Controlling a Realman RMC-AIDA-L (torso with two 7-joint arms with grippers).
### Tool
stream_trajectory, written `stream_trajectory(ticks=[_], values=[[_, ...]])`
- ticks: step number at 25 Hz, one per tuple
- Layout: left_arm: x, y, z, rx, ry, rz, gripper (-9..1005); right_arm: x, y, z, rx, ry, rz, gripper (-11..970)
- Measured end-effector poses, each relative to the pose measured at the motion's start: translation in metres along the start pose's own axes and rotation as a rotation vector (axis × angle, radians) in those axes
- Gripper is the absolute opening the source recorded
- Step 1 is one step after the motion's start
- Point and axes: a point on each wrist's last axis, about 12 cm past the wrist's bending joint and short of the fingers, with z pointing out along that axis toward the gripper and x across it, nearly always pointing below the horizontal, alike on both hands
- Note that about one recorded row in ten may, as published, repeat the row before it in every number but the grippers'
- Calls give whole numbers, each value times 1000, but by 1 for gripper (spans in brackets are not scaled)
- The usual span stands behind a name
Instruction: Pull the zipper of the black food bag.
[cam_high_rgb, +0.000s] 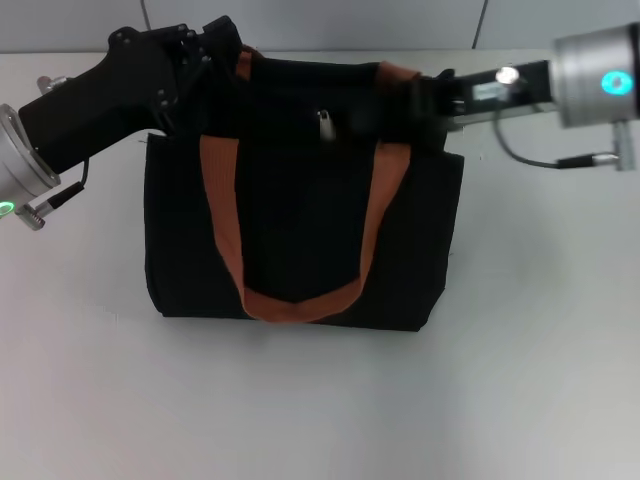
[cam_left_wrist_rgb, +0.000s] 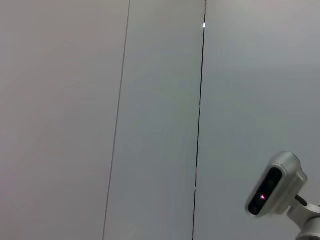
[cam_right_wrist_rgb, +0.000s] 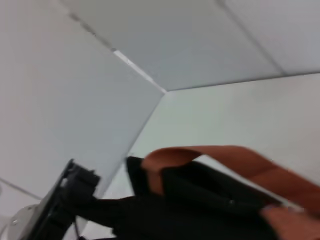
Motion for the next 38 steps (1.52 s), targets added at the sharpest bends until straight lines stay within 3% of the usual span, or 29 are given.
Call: stream_trajectory(ticks=[5, 10, 11, 15, 21, 25, 31, 38], values=[[0, 0, -2, -7, -1, 0, 57, 11, -4, -40, 89, -61, 10, 3], [0, 1, -3, -14, 2, 0, 58, 16, 1, -47, 30, -73, -2, 8], [0, 1, -3, -14, 2, -1, 58, 16, 6, -45, -25, -75, -15, 9], [1, 1, -1, -9, 3, -2, 59, 14, 13, -42, -69, -60, -44, 14], [0, 1, 0, -8, 2, -3, 60, 3, 29, -40, -124, 27, -51, 207], [0, 1, 0, -9, 2, -3, 60, -8, 35, -36, -104, 59, -32, 229], [0, 1, 0, -11, -2, -2, 61, -29, 43, -14, 32, 144, -21, 261], [-1, 1, 1, -6, -4, 0, 62, -35, 48, 12, 61, 188, -39, 253]])
